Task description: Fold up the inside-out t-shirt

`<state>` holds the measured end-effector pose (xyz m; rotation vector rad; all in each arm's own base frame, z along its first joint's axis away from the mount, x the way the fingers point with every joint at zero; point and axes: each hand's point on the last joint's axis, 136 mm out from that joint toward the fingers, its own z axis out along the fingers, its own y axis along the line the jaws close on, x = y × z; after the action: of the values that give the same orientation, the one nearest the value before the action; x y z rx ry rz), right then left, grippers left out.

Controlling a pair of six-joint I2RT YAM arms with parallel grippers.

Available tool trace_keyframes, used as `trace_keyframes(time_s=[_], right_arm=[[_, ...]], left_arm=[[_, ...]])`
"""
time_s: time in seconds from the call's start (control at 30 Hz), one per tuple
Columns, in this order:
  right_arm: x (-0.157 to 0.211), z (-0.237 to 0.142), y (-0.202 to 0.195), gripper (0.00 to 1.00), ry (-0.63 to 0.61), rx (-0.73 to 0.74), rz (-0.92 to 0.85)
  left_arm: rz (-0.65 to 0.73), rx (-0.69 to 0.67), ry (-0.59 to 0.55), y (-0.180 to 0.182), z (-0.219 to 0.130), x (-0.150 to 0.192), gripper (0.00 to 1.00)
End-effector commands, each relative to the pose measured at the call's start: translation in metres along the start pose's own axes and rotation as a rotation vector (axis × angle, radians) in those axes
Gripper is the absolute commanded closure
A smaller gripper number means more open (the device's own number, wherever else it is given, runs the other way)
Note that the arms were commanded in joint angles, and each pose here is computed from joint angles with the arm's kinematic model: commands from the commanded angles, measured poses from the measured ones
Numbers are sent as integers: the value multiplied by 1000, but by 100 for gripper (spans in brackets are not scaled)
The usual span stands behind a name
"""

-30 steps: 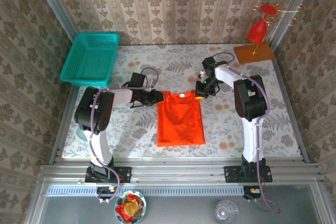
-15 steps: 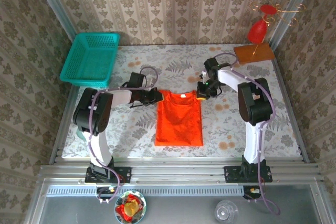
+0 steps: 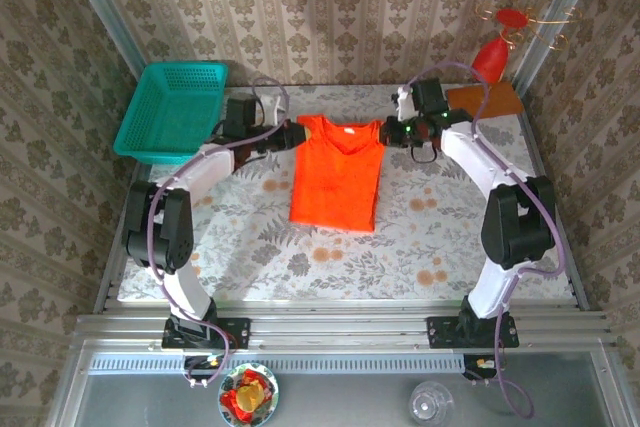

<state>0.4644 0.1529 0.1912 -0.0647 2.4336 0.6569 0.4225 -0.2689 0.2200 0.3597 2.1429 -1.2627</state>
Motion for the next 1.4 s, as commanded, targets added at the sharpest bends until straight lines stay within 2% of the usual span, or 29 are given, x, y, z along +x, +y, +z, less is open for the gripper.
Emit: trace_keyframes(time_s=[0.0,0.1,0.23,0.33,0.43,0.6,0.8,0.93,1.1,1.37], right_arm=[[-71,-30,6,100,-203,-23,-93],[-105,-49,16,100,-292,-85,-177],[-121,-56,23,100,-366,-137,-332],[-112,-48,20,100,-378,-143,-417],[-91,-41,18,100,-376,-175,-444],[-33,-37,21,100,-326,-230,-442],[55,-33,21,100,-208,-247,-438],[99,-38,24,100,-153,-255,-434],[154,-38,27,100,-60,-230,-440],[202,-44,42,100,69,-236,-416]], left_arm=[[204,101,-113,-43,-17,-59,100],[303,144,-161,-61,-22,-90,100],[437,220,-253,-68,-26,-109,100],[564,285,-384,-64,-33,-105,100],[729,420,-492,-66,-45,-74,100],[645,394,-421,-43,-40,-29,100],[630,353,-374,-41,-37,31,100],[595,335,-339,-43,-35,66,100],[461,306,-272,-35,-36,111,100],[258,248,-146,-26,-31,189,100]])
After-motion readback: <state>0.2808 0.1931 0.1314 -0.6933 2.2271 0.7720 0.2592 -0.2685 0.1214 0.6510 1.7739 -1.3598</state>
